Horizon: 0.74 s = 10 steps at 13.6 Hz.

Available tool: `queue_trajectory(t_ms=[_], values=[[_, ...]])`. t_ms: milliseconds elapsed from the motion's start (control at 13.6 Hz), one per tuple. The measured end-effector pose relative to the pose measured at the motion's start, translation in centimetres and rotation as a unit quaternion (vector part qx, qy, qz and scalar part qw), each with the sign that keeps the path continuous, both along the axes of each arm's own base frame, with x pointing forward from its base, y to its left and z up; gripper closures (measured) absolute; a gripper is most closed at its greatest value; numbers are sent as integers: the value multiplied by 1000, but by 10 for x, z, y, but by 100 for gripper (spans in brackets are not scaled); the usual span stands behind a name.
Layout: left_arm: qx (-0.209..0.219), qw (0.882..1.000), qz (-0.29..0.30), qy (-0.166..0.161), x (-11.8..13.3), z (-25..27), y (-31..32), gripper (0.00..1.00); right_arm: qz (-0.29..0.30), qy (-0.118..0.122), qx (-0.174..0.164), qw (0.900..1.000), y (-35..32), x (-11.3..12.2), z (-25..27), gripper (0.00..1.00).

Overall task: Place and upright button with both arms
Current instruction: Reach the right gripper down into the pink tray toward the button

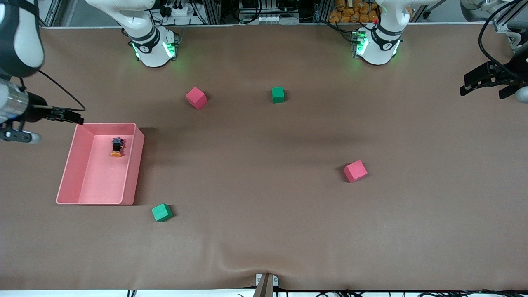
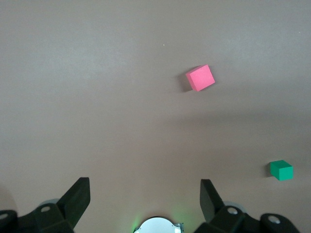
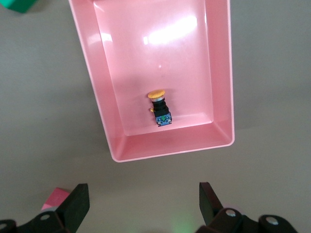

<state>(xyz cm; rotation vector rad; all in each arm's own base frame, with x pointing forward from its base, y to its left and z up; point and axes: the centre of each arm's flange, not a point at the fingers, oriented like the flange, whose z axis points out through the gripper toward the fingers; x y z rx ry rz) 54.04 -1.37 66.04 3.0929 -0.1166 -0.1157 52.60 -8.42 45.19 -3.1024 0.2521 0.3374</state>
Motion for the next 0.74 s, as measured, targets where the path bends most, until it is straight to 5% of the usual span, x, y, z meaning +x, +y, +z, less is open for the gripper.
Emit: queue_trajectory(t_ms=[368,737], values=[[0,1000,5,1,0,0,5,0,32,-37,0,999,2,-19,-95,0],[0,1000,4,1,0,0,4,0,52,-40,0,998,-5,-31,-176,0]])
